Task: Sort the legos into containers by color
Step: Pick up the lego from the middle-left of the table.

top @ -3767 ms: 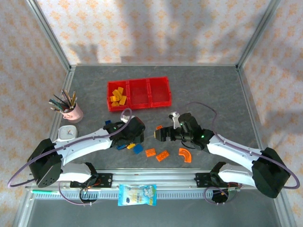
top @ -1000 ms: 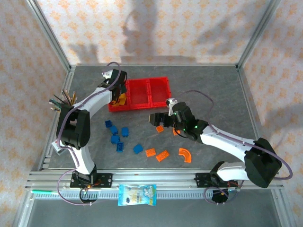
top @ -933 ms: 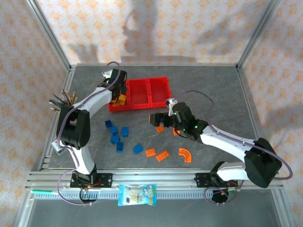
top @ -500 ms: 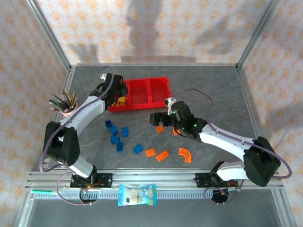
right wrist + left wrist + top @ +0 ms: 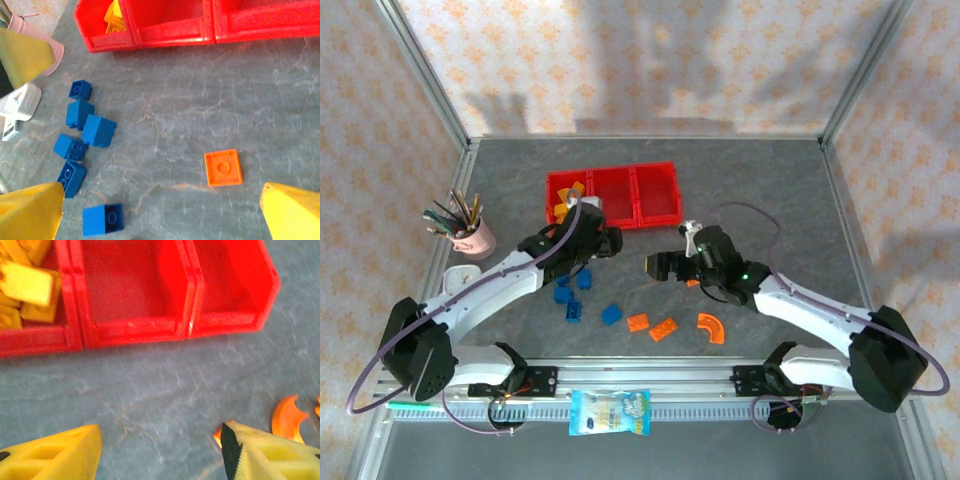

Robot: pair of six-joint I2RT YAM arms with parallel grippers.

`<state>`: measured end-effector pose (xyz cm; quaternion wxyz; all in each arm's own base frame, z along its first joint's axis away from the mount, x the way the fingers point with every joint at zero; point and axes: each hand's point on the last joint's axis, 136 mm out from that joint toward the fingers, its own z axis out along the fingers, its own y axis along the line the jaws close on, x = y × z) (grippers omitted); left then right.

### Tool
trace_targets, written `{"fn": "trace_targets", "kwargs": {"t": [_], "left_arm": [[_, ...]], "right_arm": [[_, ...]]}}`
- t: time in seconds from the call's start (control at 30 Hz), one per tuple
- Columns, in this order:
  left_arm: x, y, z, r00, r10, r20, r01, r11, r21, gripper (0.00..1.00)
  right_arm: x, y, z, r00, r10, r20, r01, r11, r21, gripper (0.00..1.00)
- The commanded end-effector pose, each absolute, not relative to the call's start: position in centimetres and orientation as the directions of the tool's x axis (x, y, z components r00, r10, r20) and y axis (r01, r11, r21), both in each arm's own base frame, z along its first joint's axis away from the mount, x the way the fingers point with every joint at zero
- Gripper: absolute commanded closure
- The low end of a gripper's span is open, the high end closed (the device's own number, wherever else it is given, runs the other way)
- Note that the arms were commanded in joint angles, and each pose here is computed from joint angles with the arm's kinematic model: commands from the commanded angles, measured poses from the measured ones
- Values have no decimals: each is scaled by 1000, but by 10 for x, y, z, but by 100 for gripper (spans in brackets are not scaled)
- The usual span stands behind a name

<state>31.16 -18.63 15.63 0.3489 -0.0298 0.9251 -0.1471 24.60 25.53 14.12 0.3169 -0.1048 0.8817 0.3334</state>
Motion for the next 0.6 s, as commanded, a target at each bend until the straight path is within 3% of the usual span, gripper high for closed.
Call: {"fn": "trace_targets", "kwargs": {"t": [0.0, 0.13, 0.57], "left_arm": [[285, -201, 136, -803, -117, -585, 87, 947, -309, 34], [259, -221, 112, -842, -19, -539, 158, 947, -280, 33], [213, -207, 46, -929, 30, -369, 110, 974, -197, 23]], "right_arm": [[228, 246, 129, -805, 27, -593, -379, 745, 549, 0], [214, 239, 119, -821, 48, -568, -362, 726, 584, 0], [207, 230, 102, -832, 72, -550, -328, 735, 593, 0]]}}
